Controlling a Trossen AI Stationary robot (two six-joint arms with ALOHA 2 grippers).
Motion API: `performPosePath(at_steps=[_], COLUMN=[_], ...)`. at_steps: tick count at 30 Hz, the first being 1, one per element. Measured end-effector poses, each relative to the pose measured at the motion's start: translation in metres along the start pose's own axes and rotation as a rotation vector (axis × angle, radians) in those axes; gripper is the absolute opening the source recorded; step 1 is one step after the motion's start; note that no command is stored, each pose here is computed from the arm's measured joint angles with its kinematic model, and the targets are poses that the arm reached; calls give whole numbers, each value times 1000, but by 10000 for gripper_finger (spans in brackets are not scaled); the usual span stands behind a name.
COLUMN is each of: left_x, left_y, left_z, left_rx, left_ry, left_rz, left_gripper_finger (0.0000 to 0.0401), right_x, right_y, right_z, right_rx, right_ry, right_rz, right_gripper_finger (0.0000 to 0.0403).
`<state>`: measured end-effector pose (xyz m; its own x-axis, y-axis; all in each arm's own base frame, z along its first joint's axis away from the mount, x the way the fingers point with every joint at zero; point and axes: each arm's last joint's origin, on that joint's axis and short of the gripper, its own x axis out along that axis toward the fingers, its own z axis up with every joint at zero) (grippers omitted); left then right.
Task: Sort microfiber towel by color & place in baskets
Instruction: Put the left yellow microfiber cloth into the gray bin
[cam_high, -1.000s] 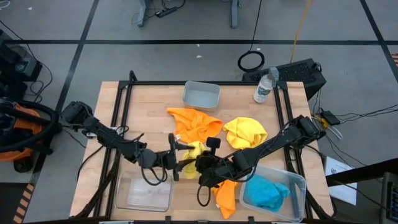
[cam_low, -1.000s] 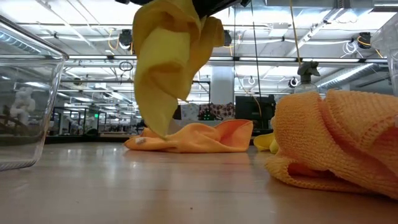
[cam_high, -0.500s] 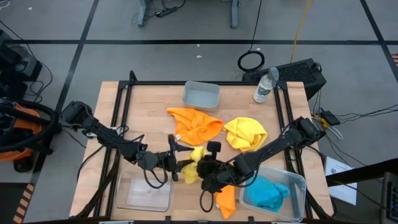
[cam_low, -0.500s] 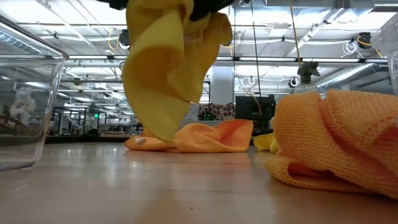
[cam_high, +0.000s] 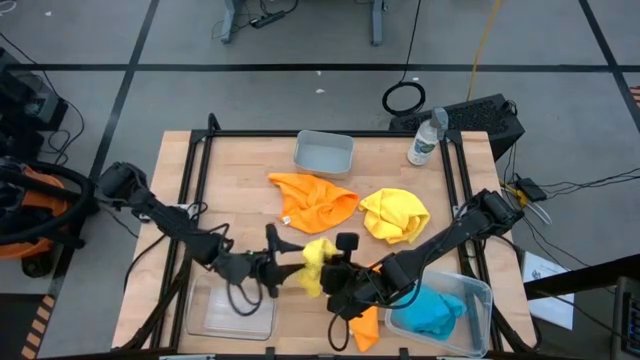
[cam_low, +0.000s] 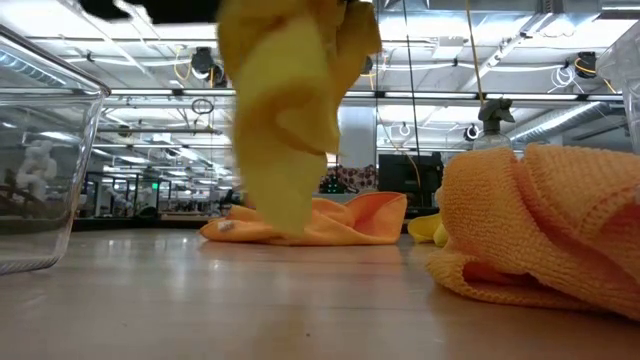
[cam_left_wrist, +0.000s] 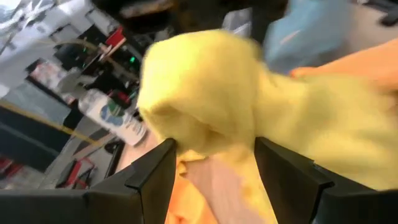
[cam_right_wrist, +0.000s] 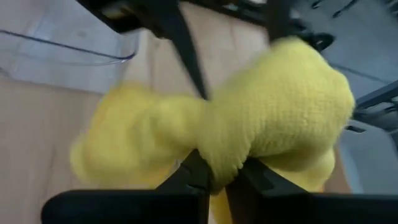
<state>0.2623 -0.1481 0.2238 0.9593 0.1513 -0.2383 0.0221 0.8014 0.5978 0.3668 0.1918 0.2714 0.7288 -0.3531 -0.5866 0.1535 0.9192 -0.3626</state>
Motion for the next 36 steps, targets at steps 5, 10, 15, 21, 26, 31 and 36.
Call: performPosePath(at_steps=[5, 10, 15, 21, 26, 31, 36], left_x=[-19, -29, -27, -18, -12, -7, 1], left_y=[-1, -1, 8, 12, 16, 20, 23], left_z=[11, 23, 31, 23, 19, 15, 11], left_rx=[-6, -86, -241, -294, -390, -407, -433], left_ry=[-38, -119, -210, -175, -156, -147, -142], left_rz=[2, -5, 3, -38, -64, -87, -100], left_gripper_finger=[224, 224, 224, 224, 224, 224, 224], right_x=[0, 0, -4, -24, -48, -69, -72], right_y=[-4, -5, -3, -7, -10, -22, -25], right_z=[1, 1, 2, 7, 10, 16, 17], right_rx=[-6, -6, -12, 34, -2, 14, 24], right_ry=[-14, -14, -25, -74, -140, -197, -208], right_rz=[-67, -82, -75, -84, -181, -254, -266], right_gripper_finger=[26, 26, 26, 25, 25, 25, 25])
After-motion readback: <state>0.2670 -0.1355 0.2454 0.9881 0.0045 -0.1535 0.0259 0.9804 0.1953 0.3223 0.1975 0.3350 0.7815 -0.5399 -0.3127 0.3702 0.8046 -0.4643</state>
